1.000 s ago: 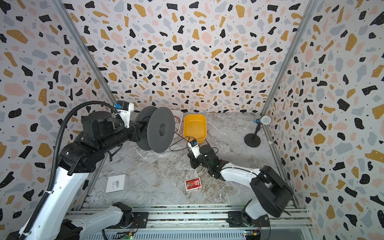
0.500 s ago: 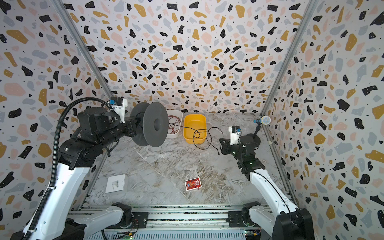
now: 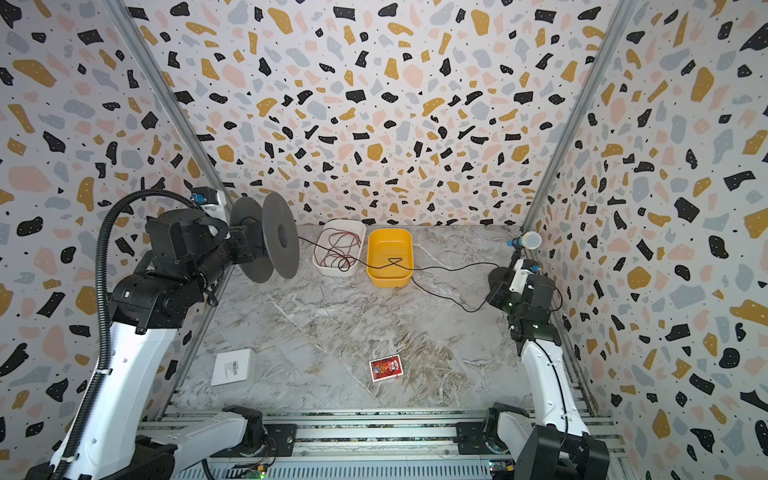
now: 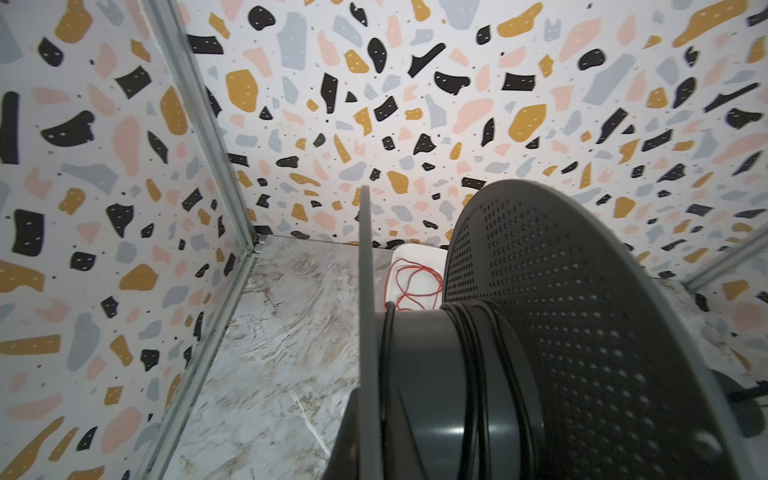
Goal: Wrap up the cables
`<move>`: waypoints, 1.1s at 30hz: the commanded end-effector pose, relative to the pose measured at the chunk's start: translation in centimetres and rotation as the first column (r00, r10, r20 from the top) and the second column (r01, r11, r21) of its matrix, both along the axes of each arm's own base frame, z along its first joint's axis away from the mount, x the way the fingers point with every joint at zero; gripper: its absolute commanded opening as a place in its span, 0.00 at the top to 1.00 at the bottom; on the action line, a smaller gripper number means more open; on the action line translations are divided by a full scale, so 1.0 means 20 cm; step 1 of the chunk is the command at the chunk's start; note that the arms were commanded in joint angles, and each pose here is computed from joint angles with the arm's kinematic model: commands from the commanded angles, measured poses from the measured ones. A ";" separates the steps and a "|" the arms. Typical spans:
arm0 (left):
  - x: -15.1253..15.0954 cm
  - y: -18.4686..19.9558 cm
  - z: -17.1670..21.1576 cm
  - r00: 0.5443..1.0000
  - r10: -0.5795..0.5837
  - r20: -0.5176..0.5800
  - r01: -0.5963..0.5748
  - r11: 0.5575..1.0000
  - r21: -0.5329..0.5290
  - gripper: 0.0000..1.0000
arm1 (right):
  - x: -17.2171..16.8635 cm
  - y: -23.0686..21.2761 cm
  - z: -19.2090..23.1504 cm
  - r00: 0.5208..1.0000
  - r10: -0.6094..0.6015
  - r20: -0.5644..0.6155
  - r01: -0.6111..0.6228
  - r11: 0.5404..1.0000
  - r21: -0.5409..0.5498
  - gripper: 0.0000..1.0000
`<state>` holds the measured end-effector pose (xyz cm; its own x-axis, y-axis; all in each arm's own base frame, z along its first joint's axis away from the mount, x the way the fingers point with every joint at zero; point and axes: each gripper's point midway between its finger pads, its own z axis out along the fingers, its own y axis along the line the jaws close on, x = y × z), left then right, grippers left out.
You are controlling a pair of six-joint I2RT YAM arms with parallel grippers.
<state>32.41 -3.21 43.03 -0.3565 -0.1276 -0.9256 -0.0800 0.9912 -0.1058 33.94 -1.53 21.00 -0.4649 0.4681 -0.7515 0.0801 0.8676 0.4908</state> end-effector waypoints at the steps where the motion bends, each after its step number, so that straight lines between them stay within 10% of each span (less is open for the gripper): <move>1: 0.03 0.10 0.16 0.987 0.103 0.122 -0.104 0.995 0.007 1.00 | -0.04 -0.14 0.11 0.992 -0.122 0.019 0.123 0.988 -0.089 1.00; 8: 0.03 -0.11 0.14 0.984 -0.117 0.137 0.127 0.990 -0.063 1.00 | -0.03 -0.14 0.06 0.995 -0.104 0.003 0.104 0.990 -0.093 0.83; 17: -0.07 -0.41 0.13 0.880 -0.439 0.183 0.467 0.869 -0.162 1.00 | -0.03 0.15 0.04 0.992 0.121 0.039 -0.117 0.989 -0.096 0.21; 23: -0.17 -0.52 0.18 0.801 -0.551 0.233 0.595 0.778 -0.202 1.00 | -0.08 0.63 0.04 0.896 0.411 0.169 -0.390 0.910 -0.143 0.18; 33: -0.21 -0.53 0.18 0.796 -0.550 0.254 0.603 0.760 -0.242 1.00 | -0.17 1.36 -0.01 0.655 0.729 0.197 -0.658 0.679 -0.325 0.17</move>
